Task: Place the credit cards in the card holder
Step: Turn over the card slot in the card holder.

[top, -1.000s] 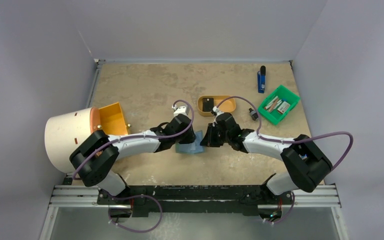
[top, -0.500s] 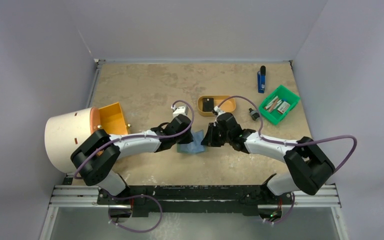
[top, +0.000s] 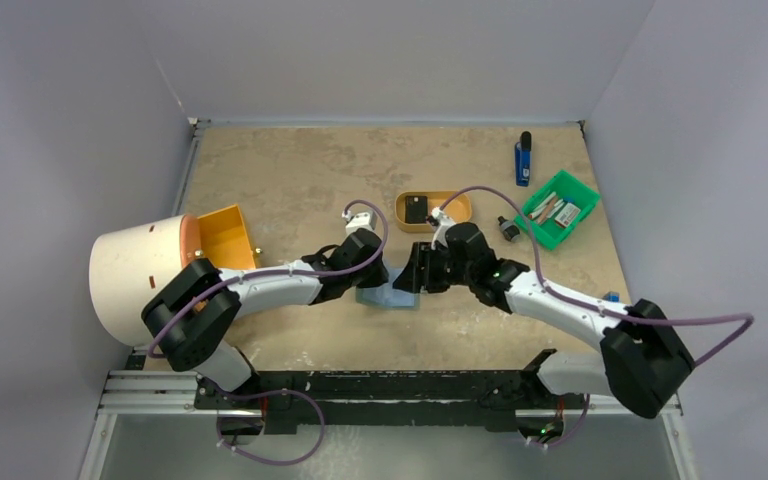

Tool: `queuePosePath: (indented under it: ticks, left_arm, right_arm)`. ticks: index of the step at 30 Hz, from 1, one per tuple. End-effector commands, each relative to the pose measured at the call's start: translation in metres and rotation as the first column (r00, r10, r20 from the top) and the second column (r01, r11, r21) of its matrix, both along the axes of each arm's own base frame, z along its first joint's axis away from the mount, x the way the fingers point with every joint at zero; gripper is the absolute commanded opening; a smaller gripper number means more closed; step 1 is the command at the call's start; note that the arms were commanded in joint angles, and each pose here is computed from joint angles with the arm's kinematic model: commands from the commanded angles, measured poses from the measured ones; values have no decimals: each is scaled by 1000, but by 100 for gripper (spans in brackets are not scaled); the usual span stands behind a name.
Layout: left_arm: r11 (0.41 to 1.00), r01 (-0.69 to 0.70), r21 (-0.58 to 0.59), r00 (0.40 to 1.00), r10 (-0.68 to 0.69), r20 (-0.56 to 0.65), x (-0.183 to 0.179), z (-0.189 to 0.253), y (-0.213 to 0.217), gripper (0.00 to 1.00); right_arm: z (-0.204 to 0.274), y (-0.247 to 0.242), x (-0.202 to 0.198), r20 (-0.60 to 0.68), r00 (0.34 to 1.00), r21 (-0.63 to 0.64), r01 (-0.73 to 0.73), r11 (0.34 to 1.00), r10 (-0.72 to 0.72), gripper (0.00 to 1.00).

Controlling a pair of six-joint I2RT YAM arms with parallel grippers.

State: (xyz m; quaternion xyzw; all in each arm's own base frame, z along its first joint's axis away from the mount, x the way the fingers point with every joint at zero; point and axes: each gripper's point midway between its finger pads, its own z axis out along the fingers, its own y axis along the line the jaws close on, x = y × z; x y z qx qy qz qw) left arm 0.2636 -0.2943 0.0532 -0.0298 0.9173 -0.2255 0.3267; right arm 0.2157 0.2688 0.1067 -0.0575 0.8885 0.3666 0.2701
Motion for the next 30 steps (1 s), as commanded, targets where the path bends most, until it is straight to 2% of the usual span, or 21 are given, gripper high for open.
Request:
queuePosePath:
  ticks: [1, 7, 16, 19, 27, 30]
  left_arm:
    - [993, -7, -118, 1000, 10, 29, 8, 20, -22, 0]
    - [988, -11, -151, 1000, 13, 10, 6, 17, -26, 0]
    - [987, -26, -158, 1000, 28, 10, 5, 15, -23, 0]
    - [987, -23, -161, 1000, 25, 7, 4, 14, -24, 0]
    - [987, -18, -160, 1000, 20, 10, 4, 16, -24, 0]
    - [987, -18, -157, 1000, 21, 16, 4, 19, -23, 0]
  right_arm:
    - [10, 29, -7, -50, 992, 103, -112, 988, 117, 54]
    - [-7, 43, -2, -123, 984, 121, -115, 986, 130, 52]
    - [-28, 40, 9, -160, 985, 94, -51, 994, 66, 46]
    - [-29, 40, 12, -157, 986, 97, -39, 994, 54, 39]
    - [-29, 39, 17, -143, 989, 86, -22, 996, 34, 9]
    - [-30, 39, 18, -142, 989, 84, -22, 996, 34, 0]
